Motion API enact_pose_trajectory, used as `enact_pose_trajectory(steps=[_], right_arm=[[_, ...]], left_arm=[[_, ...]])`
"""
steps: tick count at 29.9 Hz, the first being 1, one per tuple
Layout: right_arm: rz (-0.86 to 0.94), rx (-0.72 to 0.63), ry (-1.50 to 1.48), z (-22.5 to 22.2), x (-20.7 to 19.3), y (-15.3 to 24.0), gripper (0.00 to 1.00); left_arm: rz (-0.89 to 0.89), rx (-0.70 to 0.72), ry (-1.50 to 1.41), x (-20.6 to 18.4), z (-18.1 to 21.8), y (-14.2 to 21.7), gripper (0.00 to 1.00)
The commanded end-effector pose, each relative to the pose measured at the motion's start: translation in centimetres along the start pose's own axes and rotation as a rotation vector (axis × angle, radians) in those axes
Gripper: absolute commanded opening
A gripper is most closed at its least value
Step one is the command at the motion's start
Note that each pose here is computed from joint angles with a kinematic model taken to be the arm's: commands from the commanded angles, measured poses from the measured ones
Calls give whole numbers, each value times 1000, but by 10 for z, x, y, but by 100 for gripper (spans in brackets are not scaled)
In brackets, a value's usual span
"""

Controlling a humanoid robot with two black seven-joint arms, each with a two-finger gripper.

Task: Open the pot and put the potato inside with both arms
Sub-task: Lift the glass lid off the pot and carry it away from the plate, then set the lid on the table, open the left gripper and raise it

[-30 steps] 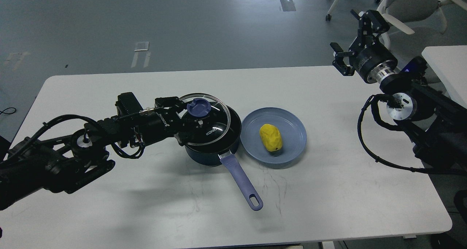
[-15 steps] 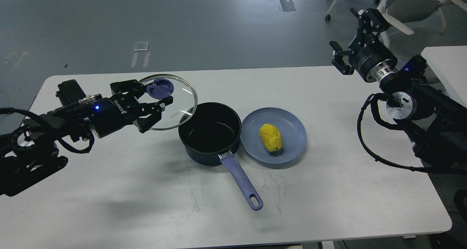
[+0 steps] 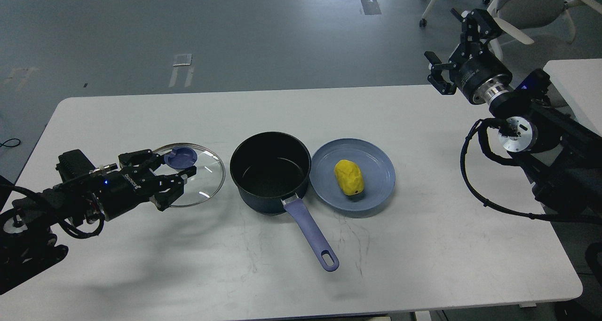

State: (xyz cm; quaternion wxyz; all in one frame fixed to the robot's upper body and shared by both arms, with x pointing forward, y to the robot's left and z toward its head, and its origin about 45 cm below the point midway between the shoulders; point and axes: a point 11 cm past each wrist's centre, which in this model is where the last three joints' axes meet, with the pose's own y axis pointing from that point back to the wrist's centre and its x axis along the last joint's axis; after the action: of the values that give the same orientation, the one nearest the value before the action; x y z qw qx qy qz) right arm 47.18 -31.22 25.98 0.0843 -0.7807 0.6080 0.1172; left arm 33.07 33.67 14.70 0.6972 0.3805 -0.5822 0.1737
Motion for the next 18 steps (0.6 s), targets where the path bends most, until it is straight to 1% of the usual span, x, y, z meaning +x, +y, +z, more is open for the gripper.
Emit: enact_pose_trajectory(steps=[1,6,10,15,18], right_arm=[[13,3,10,-4,7,3,100],[18,2,14,-5,11,5,100],[18,2,14,-5,11,5,100],[15,3,13,-5,9,4,100],[16,3,15,-5,9,4,100]], left_arm=[[4,28,34,-7,-3,-5,55],[-25,56,50,-22,-6,3,55],[-26,51,62,-28,-1,-3,55],[-69,89,72,-47,-7,6,58],[-78,98,79,-55,-6,5,60]])
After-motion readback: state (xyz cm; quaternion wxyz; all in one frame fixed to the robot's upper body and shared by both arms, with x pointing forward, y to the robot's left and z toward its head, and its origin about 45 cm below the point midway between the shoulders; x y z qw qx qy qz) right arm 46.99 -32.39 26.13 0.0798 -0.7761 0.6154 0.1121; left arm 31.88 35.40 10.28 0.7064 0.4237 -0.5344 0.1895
